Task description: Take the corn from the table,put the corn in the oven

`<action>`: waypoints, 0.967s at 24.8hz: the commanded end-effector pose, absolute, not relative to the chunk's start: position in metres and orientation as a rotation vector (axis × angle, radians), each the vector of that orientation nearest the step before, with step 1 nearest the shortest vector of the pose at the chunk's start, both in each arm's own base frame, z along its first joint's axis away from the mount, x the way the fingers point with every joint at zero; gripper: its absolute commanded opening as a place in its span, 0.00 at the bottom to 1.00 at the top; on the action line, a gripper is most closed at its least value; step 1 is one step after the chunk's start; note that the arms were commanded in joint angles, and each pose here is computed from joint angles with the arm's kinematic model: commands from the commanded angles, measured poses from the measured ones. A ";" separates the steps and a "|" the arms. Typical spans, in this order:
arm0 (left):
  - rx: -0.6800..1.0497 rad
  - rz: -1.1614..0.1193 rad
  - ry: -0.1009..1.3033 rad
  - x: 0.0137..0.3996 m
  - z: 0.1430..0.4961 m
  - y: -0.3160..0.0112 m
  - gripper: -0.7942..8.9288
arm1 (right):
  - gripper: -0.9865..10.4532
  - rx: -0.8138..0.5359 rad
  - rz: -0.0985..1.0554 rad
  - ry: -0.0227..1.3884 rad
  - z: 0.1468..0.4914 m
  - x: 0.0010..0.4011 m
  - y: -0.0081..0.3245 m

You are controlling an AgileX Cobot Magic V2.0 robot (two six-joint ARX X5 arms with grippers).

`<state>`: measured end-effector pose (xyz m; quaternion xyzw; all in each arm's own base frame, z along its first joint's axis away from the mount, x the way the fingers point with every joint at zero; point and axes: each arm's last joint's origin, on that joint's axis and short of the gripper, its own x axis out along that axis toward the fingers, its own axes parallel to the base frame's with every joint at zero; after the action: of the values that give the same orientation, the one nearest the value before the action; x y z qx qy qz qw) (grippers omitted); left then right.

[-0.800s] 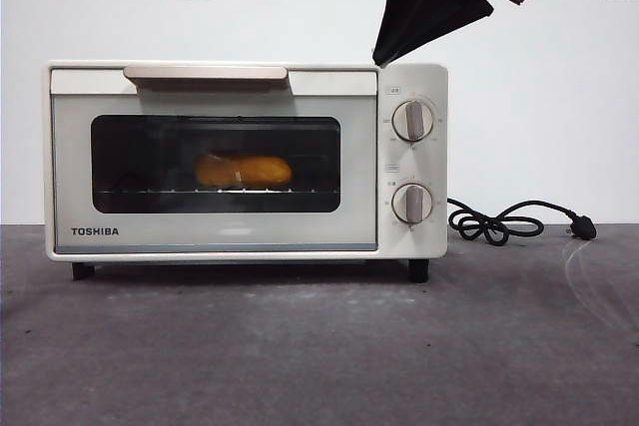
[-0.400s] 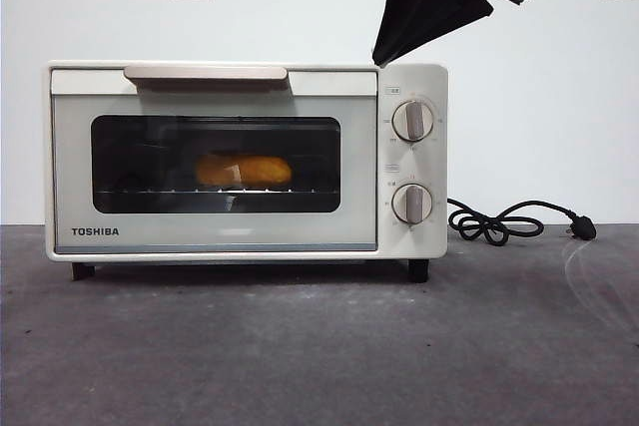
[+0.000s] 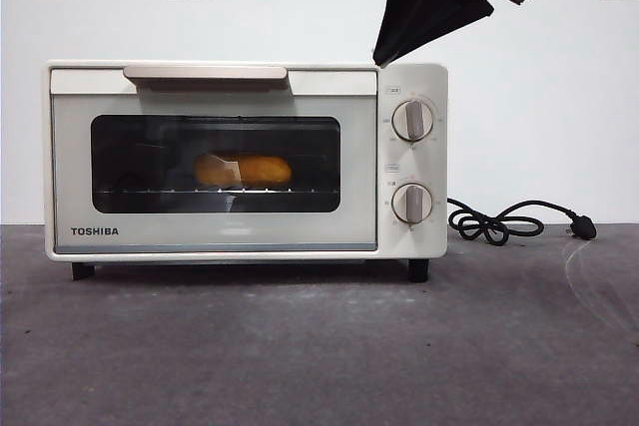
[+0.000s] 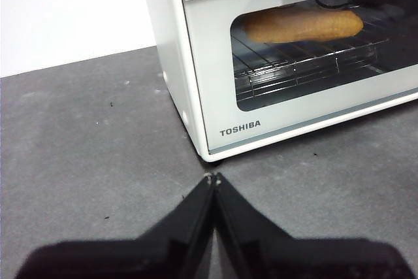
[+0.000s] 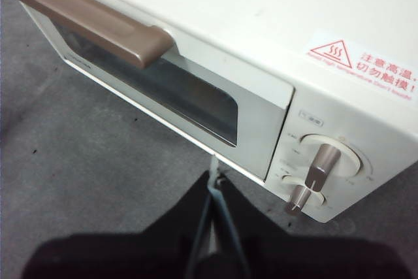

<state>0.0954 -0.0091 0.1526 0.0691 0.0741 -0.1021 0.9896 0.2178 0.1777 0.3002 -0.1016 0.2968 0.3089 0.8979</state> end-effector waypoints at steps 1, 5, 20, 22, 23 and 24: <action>0.150 -0.203 0.151 0.096 0.150 -0.009 0.08 | 0.08 -0.198 0.637 0.605 0.303 0.218 0.178; 0.150 -0.203 0.151 0.096 0.150 -0.009 0.08 | 0.08 -0.198 0.637 0.605 0.303 0.218 0.178; 0.150 -0.203 0.151 0.096 0.150 -0.009 0.08 | 0.08 -0.200 0.635 0.602 0.303 0.218 0.178; 0.150 -0.203 0.151 0.096 0.150 -0.009 0.08 | 0.08 -0.220 0.608 0.600 0.303 0.218 0.177; 0.150 -0.203 0.151 0.096 0.150 -0.009 0.08 | 0.08 -0.244 0.586 0.597 0.302 0.219 0.176; 0.150 -0.203 0.151 0.096 0.150 -0.009 0.08 | 0.08 -0.269 0.549 0.600 0.301 0.220 0.173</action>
<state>0.0956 -0.0092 0.1523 0.0690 0.0762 -0.1023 0.9894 0.2189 0.1755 0.2996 -0.1169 0.2955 0.2790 0.9062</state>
